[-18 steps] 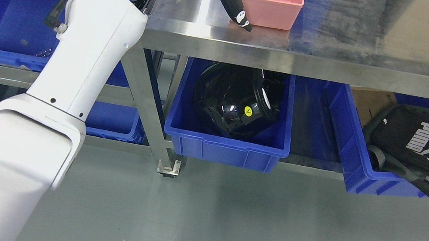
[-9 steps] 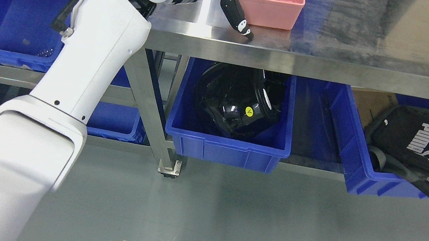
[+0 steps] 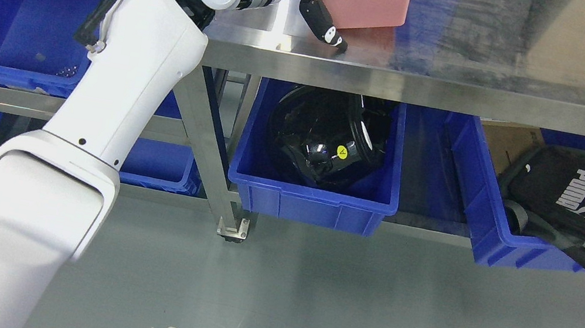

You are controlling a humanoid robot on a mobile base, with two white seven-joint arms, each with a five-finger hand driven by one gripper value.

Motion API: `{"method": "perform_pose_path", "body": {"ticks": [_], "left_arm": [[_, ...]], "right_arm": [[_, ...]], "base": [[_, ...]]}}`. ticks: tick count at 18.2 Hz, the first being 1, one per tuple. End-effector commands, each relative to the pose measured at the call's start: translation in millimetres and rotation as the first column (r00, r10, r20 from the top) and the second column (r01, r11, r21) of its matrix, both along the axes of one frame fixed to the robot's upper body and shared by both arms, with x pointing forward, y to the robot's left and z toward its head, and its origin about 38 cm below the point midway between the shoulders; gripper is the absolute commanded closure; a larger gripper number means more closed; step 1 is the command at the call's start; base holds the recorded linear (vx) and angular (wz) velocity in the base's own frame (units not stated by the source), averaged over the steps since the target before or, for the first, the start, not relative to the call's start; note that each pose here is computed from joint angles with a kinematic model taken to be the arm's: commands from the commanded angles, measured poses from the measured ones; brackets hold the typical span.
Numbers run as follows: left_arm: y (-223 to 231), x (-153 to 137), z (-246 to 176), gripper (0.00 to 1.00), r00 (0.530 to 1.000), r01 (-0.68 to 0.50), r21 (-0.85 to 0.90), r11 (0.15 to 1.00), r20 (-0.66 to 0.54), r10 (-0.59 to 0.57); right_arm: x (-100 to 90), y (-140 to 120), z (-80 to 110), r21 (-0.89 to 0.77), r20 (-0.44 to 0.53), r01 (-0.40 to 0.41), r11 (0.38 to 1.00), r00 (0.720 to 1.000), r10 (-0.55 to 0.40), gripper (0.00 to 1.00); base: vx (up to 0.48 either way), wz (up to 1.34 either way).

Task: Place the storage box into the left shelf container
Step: 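Lift the pink box off the shelf top with the left hand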

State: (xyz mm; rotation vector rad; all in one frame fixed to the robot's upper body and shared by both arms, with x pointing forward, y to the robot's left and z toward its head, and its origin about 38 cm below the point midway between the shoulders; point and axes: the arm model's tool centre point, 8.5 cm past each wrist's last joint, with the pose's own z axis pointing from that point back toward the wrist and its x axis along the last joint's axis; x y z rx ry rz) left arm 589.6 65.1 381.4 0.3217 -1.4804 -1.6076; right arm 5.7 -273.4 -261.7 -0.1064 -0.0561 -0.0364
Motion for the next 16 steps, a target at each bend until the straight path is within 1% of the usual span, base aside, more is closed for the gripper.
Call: {"method": "perform_pose_path", "body": {"ticks": [1, 2, 4, 8, 12, 16], "left_arm": [[21, 7, 5, 0.66, 0.999, -0.045, -0.049, 0.998, 0.014, 0.045], [22, 8, 7, 0.71, 0.999, -0.046, -0.061, 0.997, 0.015, 0.047], [26, 8, 11, 0.78, 0.998, -0.052, -0.091, 0.995, 0.026, 0.054], [33, 8, 28, 0.94, 0.996, -0.022, -0.165, 0.986, 0.086, 0.037], [43, 4, 53, 0.98, 0.989, 0.010, -0.240, 0.971, 0.145, 0.025], [52, -3, 84, 0.98, 0.974, 0.062, -0.297, 0.953, 0.226, 0.008]], "right_arm": [[18.0, -11, 1.3, -0.019, 0.036, -0.003, 1.000, 0.999, 0.003, 0.01], [18.0, -11, 1.3, -0.019, 0.036, -0.003, 1.000, 0.999, 0.003, 0.01], [18.0, -11, 1.3, -0.019, 0.036, -0.003, 1.000, 0.999, 0.003, 0.01], [18.0, -11, 1.3, -0.019, 0.036, -0.003, 1.000, 0.999, 0.003, 0.01], [18.0, -11, 1.3, -0.019, 0.036, -0.003, 1.000, 0.999, 0.003, 0.01], [18.0, -11, 1.3, -0.019, 0.036, -0.003, 1.000, 0.999, 0.003, 0.01]], "base": [[0.000, 0.00], [0.000, 0.00], [0.000, 0.00], [0.008, -0.02], [0.000, 0.00], [0.000, 0.00]]}}
